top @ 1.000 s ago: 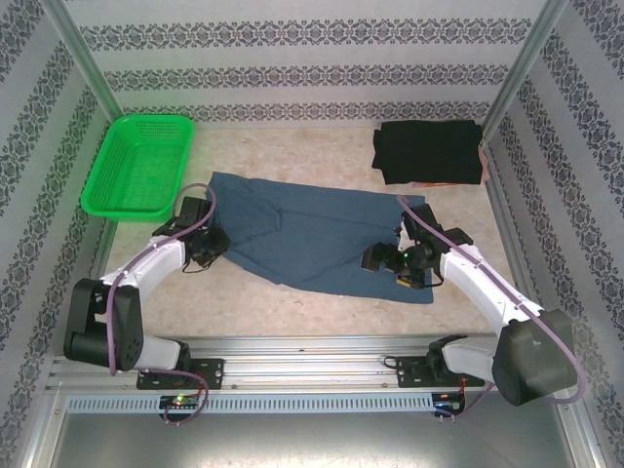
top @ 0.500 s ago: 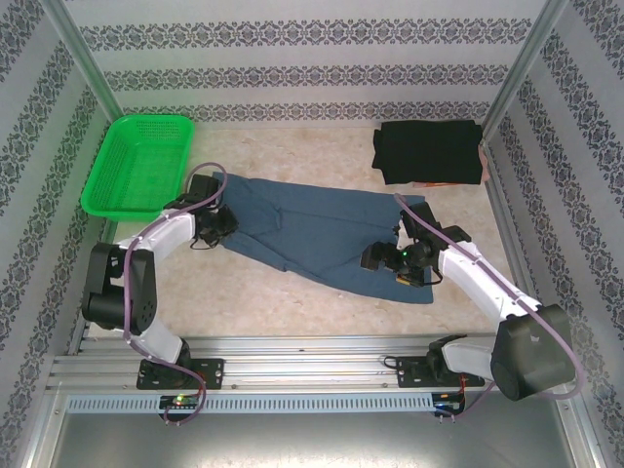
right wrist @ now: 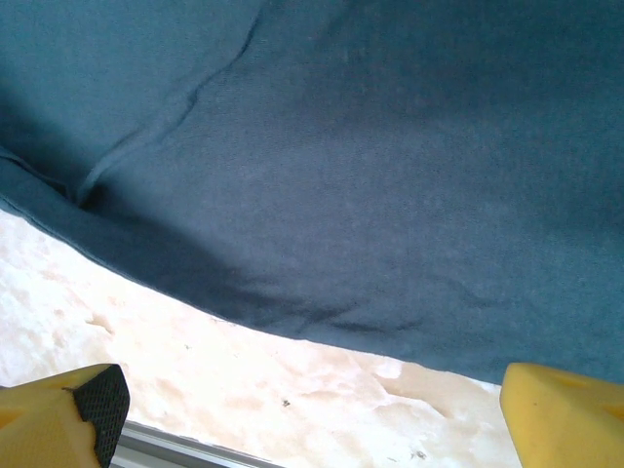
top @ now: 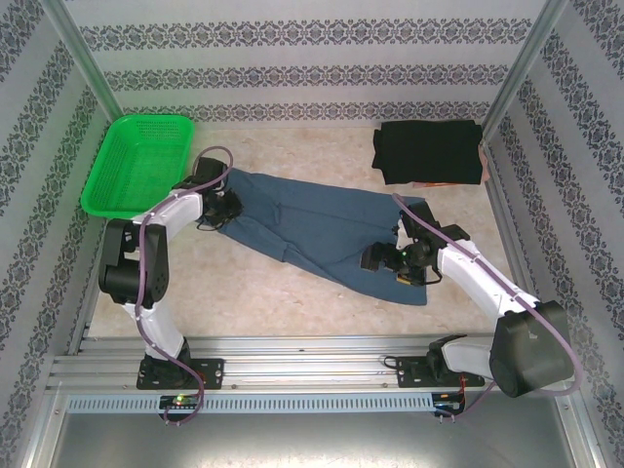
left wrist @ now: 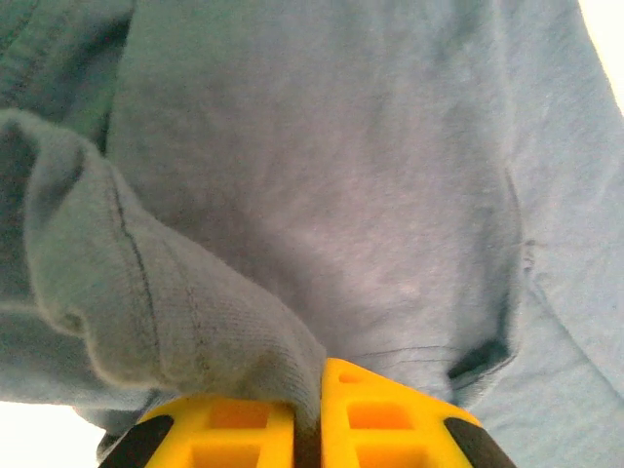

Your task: Fold and stack the t-shirts

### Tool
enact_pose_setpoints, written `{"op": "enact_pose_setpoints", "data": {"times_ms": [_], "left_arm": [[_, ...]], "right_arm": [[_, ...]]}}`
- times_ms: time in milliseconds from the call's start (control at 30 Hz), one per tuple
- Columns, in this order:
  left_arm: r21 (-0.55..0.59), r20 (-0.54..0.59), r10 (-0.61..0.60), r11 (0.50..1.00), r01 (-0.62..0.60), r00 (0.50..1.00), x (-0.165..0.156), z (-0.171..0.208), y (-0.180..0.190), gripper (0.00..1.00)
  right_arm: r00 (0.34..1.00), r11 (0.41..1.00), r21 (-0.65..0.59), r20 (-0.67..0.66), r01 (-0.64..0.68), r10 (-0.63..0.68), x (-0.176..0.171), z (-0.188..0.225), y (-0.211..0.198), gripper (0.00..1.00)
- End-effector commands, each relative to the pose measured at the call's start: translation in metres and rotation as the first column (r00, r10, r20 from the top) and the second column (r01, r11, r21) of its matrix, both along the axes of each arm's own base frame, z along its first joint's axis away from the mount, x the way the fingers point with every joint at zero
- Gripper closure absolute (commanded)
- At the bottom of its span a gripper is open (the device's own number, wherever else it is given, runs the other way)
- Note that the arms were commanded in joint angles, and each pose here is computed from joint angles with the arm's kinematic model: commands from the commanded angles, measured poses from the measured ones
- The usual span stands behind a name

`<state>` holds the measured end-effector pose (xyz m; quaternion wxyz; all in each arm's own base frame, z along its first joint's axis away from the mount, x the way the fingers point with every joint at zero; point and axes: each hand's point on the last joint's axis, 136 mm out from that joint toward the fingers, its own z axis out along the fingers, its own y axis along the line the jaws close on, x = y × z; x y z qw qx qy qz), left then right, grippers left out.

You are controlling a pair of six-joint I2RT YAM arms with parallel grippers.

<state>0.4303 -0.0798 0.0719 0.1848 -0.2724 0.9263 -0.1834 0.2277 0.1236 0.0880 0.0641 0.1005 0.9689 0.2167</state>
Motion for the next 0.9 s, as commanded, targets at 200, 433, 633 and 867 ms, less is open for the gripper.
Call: {"op": "enact_pose_setpoints", "data": {"times_ms": [200,433,633,867], "left_arm": [[-0.032,0.055,-0.013,0.999,0.014,0.998,0.018,0.027,-0.003,0.88],[-0.034,0.058,-0.003,0.999,0.005,0.998,0.030,0.025,-0.003,0.88],[-0.037,0.084,0.004,0.999,-0.001,0.996,0.048,0.029,-0.005,0.87],[-0.056,0.110,0.009,0.998,-0.003,0.994,0.067,0.035,-0.008,0.86]], "right_arm": [[1.000,1.000,-0.011,0.007,0.001,-0.001,0.004,0.002,-0.006,0.02],[1.000,1.000,-0.009,-0.002,-0.004,0.004,0.003,-0.002,-0.006,0.02],[1.000,1.000,-0.009,-0.008,-0.003,0.003,0.002,-0.005,-0.007,0.02],[1.000,1.000,-0.008,-0.017,-0.002,0.002,0.001,-0.009,-0.009,0.02]]}}
